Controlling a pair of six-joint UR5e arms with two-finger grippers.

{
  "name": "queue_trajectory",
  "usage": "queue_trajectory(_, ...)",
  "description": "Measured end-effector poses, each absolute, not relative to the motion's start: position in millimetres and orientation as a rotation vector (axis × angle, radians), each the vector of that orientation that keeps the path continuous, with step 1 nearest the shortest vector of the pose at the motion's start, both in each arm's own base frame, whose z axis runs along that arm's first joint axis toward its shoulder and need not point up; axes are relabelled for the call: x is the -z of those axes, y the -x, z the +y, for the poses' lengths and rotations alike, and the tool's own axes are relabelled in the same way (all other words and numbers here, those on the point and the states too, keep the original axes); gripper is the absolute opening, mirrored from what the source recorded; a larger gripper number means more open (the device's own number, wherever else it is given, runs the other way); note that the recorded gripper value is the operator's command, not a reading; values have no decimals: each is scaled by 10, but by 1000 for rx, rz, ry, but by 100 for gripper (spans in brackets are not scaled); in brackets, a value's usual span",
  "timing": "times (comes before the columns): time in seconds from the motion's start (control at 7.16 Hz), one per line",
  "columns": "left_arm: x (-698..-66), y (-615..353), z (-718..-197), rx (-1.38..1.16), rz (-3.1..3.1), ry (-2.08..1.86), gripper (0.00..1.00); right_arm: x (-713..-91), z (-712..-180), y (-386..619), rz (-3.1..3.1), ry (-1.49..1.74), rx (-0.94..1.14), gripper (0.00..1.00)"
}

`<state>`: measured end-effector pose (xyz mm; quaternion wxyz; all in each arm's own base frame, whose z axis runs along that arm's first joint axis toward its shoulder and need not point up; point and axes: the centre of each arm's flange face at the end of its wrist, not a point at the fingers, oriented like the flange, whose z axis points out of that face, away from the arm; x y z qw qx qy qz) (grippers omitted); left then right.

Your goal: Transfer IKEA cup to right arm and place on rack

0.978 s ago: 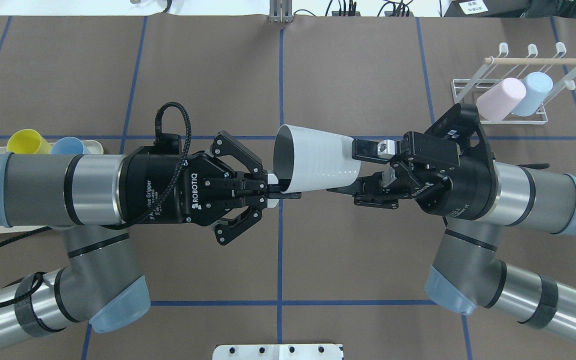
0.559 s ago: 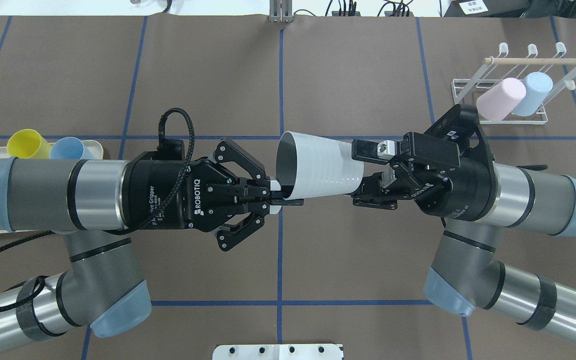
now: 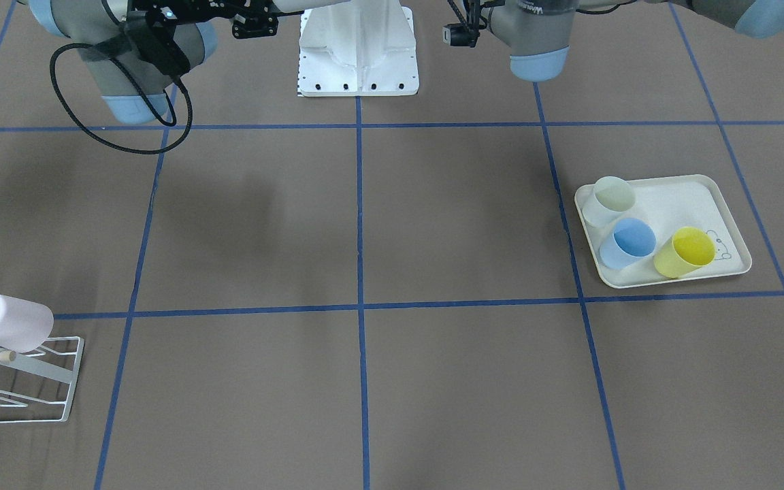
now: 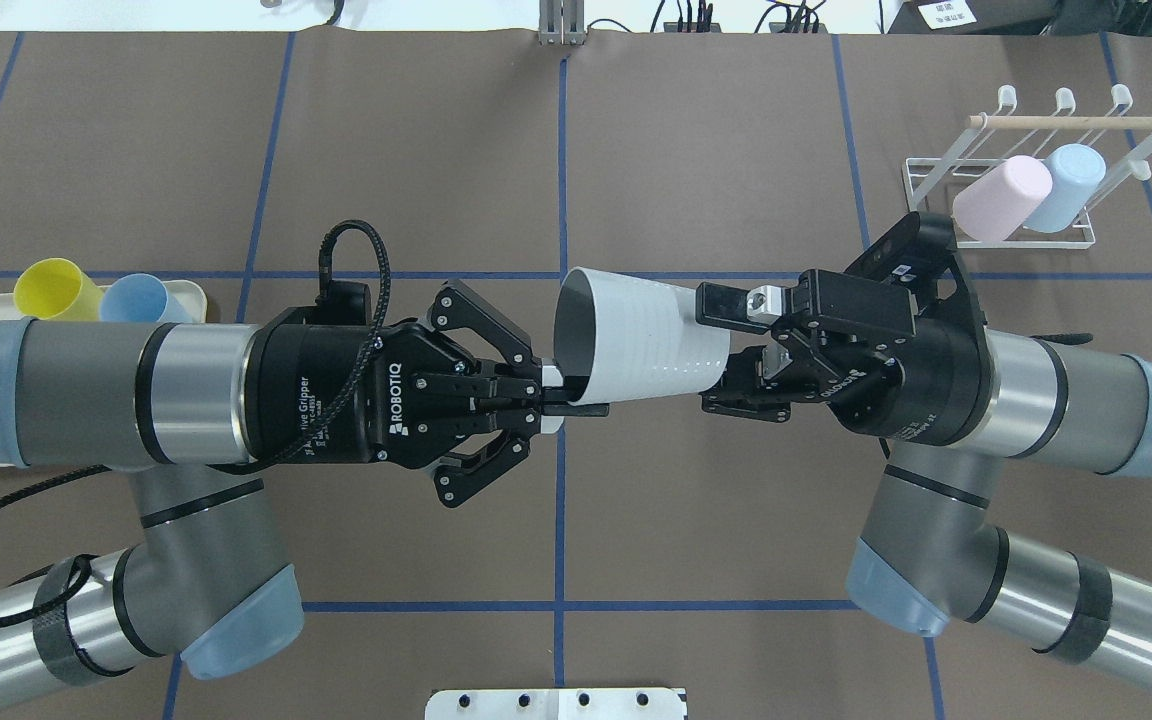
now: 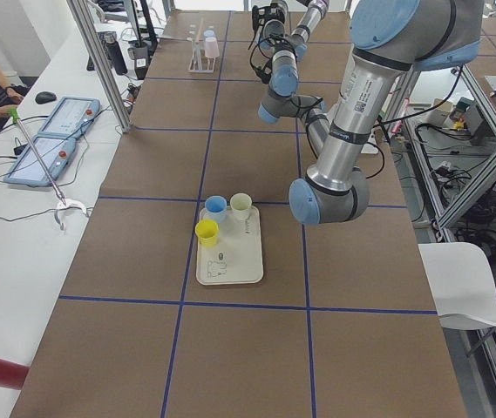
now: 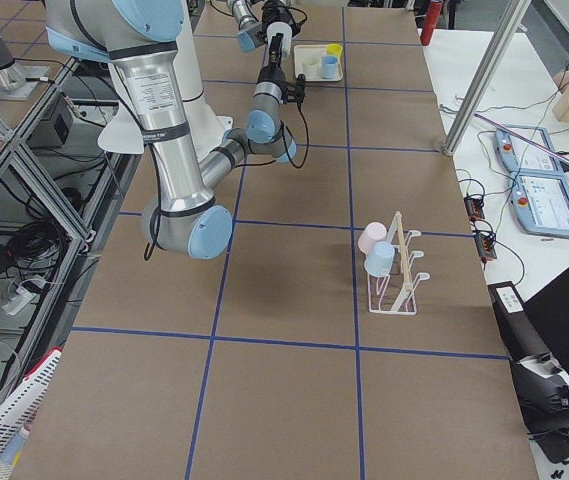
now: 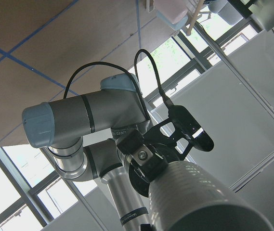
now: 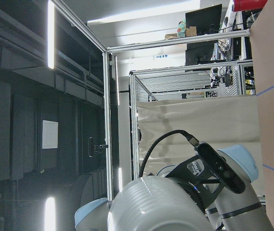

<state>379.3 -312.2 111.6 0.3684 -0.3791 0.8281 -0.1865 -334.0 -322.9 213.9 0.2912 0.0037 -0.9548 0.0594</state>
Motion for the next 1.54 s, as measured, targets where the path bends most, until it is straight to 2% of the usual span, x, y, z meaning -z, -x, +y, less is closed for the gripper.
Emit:
queue_trajectory(0.14,-1116,-3791,-3120,477,2128,974,0,-2140,-3229,3339,-2546,-10,-158,51)
queue_trajectory(0.28,-1117,-3790,-3118,476,2129,974,26,-2140,-3228,3339,-2547,-10,-158,40)
queue_trajectory(0.42,-1125,-3796,-3120,479,2126,974,99,-2140,-3223,3335,-2551,-11,-154,37)
queue_trajectory(1.12,-1129,-3568,-3194,485,2158,924,100,-2171,-3217,3324,-2555,-14,-153,33)
queue_trajectory(1.54,-1736,-3275,-3600,606,2097,679,100,-2371,-3394,3376,-2454,-138,-219,33)
